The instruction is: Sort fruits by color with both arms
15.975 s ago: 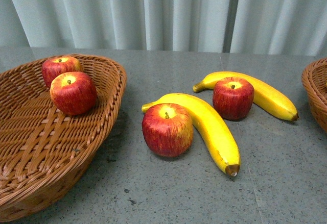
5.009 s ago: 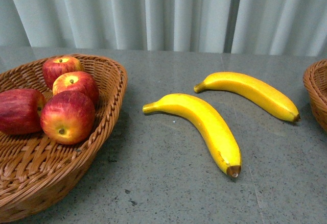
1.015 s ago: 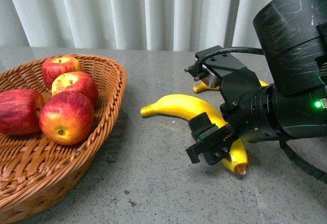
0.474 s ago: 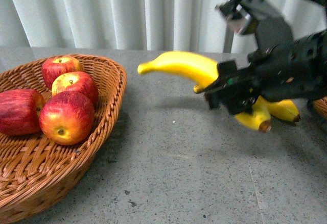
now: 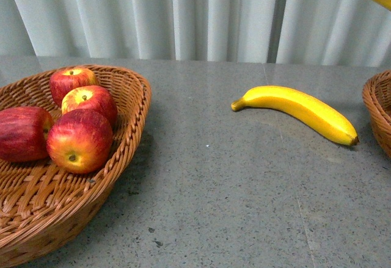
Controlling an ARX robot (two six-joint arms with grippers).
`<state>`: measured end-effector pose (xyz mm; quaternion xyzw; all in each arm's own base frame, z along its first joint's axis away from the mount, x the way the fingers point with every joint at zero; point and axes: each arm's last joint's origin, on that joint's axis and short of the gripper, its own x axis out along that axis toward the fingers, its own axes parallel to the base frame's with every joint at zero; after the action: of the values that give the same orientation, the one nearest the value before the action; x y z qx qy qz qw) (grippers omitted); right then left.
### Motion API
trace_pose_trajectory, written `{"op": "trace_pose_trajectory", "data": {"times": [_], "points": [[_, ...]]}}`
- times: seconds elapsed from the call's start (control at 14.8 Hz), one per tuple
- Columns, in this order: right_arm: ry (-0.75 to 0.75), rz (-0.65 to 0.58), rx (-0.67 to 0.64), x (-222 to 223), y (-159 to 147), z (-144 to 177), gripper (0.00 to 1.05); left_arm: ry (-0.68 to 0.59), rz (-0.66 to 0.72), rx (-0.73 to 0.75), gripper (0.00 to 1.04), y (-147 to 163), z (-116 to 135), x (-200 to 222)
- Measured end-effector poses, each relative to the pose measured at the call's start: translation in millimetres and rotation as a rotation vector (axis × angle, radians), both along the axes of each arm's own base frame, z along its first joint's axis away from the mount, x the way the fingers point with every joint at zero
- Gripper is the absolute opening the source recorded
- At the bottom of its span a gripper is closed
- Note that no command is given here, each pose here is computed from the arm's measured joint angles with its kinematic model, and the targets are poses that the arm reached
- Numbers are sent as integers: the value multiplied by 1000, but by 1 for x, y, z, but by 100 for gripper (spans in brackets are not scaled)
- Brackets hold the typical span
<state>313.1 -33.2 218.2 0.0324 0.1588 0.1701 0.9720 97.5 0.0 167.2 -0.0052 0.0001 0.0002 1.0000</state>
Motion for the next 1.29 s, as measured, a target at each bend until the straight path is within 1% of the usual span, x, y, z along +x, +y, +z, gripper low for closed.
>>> {"op": "trace_pose_trajectory", "data": {"times": [0.2, 0.27, 0.41, 0.47, 0.54, 0.68, 0.81, 0.88, 0.95, 1.08, 1.15, 1.29], "points": [[69, -134, -106, -14, -56, -29, 35, 0, 0, 0, 98, 0, 0, 0], [81, -162, -133, -19, -68, -33, 35, 0, 0, 0, 98, 0, 0, 0], [121, -173, -164, -30, -82, -40, 35, 0, 0, 0, 98, 0, 0, 0], [142, -156, -184, -36, -84, -43, 35, 0, 0, 0, 98, 0, 0, 0], [144, -144, -198, -39, -86, -43, 41, 0, 0, 0, 98, 0, 0, 0], [101, -125, -203, -42, -82, -30, 63, 0, 0, 0, 98, 0, 0, 0], [44, -83, -199, -37, -65, -11, 87, 0, 0, 0, 98, 0, 0, 0], [11, -38, -186, -28, -47, -1, 100, 0, 0, 0, 98, 0, 0, 0], [-18, -4, -174, -18, -29, 8, 97, 0, 0, 0, 98, 0, 0, 0], [-55, 75, -148, 5, 14, 24, 98, 0, 0, 0, 98, 0, 0, 0], [-45, 124, -127, 20, 39, 25, 98, 0, 0, 0, 98, 0, 0, 0], [-6, 215, -116, 46, 89, 17, 98, 0, 0, 0, 98, 0, 0, 0]]}}
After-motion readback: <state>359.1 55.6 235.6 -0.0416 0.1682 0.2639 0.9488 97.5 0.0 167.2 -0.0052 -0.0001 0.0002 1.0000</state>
